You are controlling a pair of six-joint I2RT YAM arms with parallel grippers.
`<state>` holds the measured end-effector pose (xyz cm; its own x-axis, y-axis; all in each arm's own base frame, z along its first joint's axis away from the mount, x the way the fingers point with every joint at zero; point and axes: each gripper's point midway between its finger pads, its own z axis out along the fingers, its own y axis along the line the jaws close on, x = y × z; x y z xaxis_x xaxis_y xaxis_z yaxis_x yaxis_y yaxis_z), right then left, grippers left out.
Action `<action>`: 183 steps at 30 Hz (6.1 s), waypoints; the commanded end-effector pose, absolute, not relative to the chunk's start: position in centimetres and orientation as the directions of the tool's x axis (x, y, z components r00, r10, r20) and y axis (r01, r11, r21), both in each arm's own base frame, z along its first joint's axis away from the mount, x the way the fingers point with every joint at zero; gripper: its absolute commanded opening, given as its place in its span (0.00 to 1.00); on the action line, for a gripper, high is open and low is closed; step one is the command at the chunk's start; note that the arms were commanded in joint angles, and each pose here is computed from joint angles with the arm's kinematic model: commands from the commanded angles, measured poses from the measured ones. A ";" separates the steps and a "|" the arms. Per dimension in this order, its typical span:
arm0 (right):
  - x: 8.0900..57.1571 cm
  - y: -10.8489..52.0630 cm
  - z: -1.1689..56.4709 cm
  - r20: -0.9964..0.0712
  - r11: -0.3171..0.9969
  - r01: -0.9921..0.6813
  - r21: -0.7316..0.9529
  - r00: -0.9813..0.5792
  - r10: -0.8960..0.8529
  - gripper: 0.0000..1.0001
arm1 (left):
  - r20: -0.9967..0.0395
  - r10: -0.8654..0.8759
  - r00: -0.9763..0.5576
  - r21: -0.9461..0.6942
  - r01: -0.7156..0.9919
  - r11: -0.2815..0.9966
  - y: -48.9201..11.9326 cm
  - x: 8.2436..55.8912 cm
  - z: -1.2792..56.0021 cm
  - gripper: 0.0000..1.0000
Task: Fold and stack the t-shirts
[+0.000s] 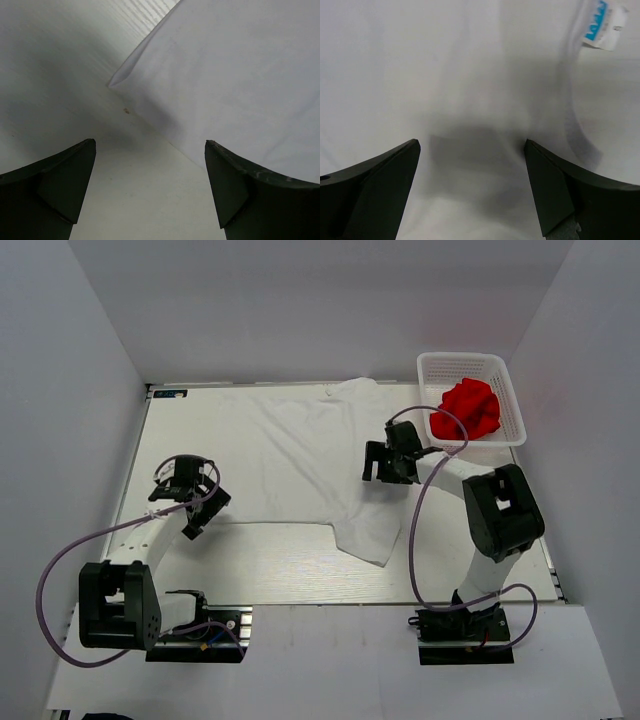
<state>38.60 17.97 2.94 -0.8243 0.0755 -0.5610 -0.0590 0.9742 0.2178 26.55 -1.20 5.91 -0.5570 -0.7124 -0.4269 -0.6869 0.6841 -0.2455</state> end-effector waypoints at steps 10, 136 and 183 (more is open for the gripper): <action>30.8 21.0 10.1 -0.660 0.896 -0.340 0.285 -0.748 -0.074 0.90 | -0.526 -0.749 -0.403 -0.130 -0.832 0.539 3.0 26.8 3.4 0.83; 33.4 18.0 2.0 -0.456 0.949 -0.139 0.284 -0.890 0.007 0.90 | -0.284 -0.667 -0.689 -0.032 -0.689 0.724 -0.5 36.8 -0.3 1.00; 63.5 25.1 11.3 -0.903 0.949 -0.313 -0.029 -0.398 -0.159 0.90 | -0.576 -0.645 -0.503 -0.103 -0.738 0.667 7.3 53.2 6.7 0.90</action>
<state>60.56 24.34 8.89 -0.5355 -0.1811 -0.8249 -0.3118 0.9501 -0.0062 51.50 6.56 4.00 -0.5382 -0.6761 -0.5032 -0.7526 0.6543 -0.0740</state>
